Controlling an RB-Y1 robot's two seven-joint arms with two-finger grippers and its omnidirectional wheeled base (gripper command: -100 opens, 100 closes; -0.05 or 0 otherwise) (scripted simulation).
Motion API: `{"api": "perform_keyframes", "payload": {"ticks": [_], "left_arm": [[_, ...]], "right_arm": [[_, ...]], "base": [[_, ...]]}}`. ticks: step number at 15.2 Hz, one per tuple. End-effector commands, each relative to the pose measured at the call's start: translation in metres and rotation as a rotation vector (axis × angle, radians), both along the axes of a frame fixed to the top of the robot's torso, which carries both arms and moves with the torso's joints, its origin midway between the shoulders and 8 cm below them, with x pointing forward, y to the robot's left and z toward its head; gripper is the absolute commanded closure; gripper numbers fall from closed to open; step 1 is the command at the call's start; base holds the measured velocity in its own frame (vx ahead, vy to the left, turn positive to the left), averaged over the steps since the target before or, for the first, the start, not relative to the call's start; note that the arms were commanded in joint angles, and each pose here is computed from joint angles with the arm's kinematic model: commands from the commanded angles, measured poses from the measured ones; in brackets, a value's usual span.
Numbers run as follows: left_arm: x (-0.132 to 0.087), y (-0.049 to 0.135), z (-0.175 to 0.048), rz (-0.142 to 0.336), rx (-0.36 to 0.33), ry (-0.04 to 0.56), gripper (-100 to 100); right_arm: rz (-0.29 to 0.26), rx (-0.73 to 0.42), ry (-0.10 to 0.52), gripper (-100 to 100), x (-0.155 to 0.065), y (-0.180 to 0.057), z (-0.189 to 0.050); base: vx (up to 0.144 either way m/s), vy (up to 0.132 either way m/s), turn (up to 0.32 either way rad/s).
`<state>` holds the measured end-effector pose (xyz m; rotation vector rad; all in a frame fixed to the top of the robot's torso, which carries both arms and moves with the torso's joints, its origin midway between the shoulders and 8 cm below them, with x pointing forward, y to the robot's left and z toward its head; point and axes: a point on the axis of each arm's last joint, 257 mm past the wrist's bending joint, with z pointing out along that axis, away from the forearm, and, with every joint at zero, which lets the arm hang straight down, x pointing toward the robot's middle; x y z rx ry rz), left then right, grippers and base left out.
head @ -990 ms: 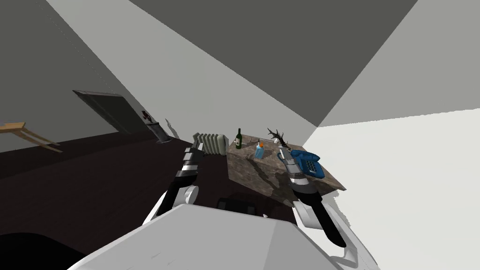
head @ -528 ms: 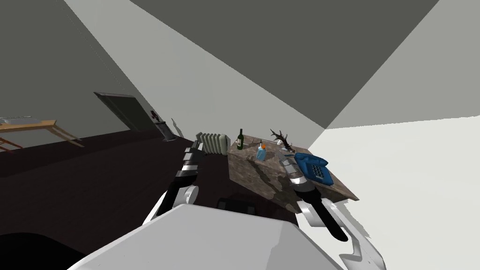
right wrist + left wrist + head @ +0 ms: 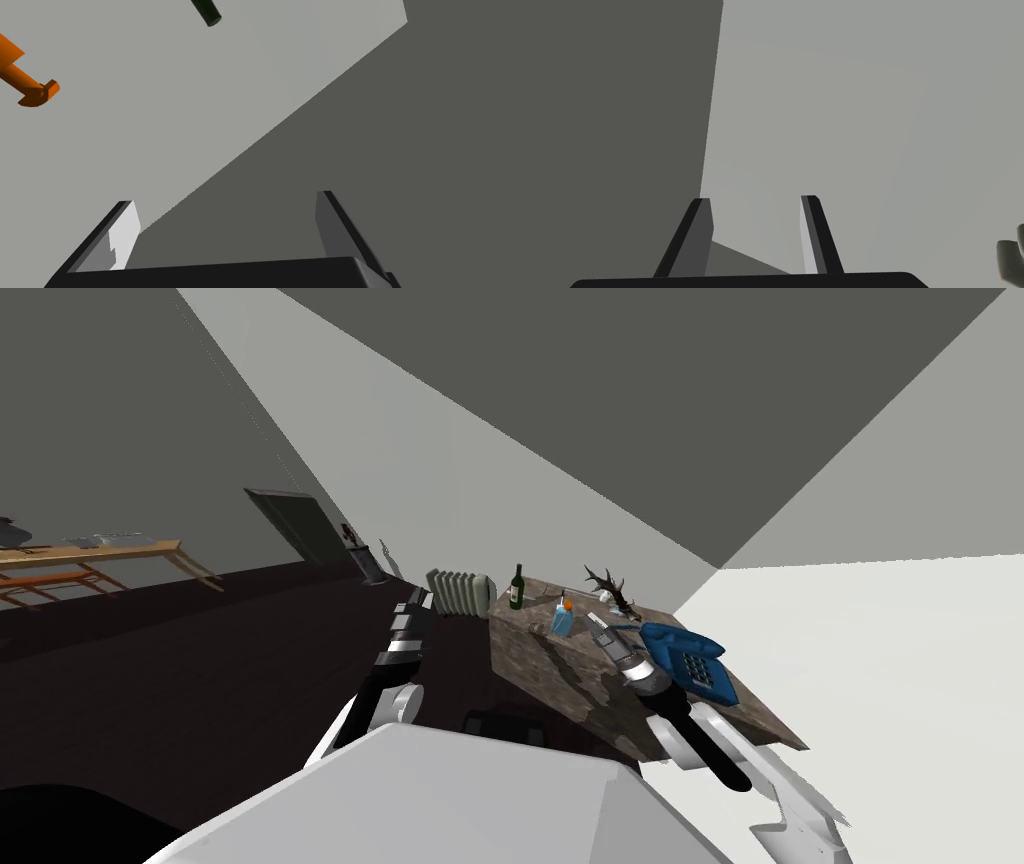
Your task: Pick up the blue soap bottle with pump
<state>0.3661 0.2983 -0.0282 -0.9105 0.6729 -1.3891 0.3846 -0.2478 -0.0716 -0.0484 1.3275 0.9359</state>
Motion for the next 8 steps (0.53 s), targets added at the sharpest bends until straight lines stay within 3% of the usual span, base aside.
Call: {"api": "perform_keyframes", "payload": {"ticks": [1,8], "left_arm": [[0.000,0.000,0.000,0.000,0.000,0.000,0],[0.000,0.000,0.000,0.000,0.000,0.000,0]], "right_arm": [[0.011,-0.035,0.008,-100,0.000,0.000,-0.005],[0.056,-0.234,0.061,-100,0.005,-0.013,-0.038]], "base": [[0.019,-0.024,0.059],[0.025,-0.022,0.107]]}}
